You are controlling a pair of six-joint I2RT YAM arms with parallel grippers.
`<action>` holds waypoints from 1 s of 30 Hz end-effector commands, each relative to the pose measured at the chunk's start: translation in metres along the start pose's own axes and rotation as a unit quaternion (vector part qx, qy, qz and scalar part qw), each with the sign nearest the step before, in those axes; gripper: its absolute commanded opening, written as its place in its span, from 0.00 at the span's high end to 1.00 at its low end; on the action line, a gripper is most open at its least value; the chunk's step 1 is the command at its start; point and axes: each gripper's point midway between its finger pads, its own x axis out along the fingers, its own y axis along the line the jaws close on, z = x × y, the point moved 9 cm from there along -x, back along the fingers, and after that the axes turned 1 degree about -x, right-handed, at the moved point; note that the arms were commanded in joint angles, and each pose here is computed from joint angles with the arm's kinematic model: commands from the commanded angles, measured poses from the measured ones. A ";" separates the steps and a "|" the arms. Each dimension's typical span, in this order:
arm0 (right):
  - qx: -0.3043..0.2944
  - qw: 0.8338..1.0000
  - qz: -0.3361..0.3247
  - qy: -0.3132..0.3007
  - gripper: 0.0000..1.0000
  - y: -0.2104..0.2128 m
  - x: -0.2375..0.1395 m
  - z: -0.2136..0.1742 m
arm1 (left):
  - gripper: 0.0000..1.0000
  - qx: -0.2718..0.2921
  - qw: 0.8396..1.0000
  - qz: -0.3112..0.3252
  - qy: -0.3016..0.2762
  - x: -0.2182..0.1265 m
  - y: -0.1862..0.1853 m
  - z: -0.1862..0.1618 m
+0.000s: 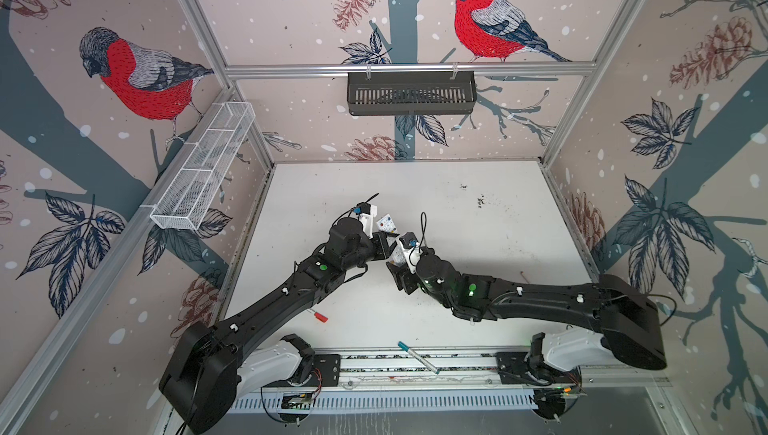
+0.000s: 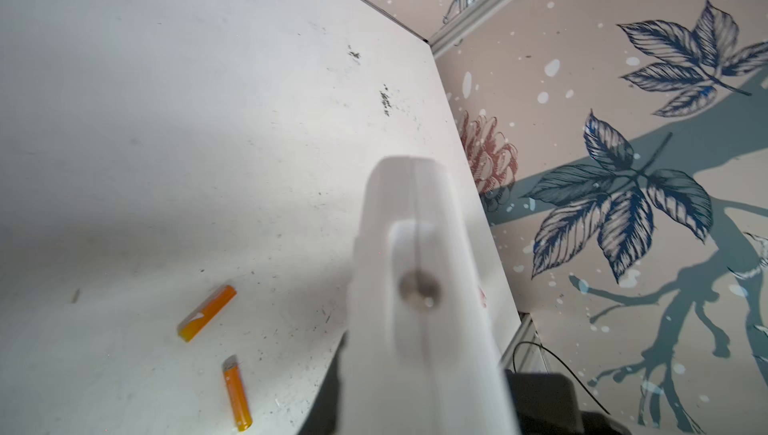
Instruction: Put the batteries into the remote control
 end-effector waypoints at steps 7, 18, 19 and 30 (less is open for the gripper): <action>-0.059 0.973 -0.223 0.023 0.28 0.019 0.025 -0.015 | 1.00 -0.054 0.994 0.077 -0.062 -0.017 0.011 0.006; -0.084 0.954 -0.288 0.017 0.57 0.042 0.040 -0.019 | 1.00 -0.052 0.993 0.095 -0.052 -0.024 0.015 0.000; -0.086 0.955 -0.283 0.015 0.59 0.043 0.039 -0.018 | 1.00 -0.052 0.993 0.094 -0.052 -0.024 0.015 0.000; -0.099 0.966 -0.237 0.012 0.75 0.047 0.033 -0.018 | 0.56 -0.020 0.999 0.009 -0.038 -0.018 -0.004 0.005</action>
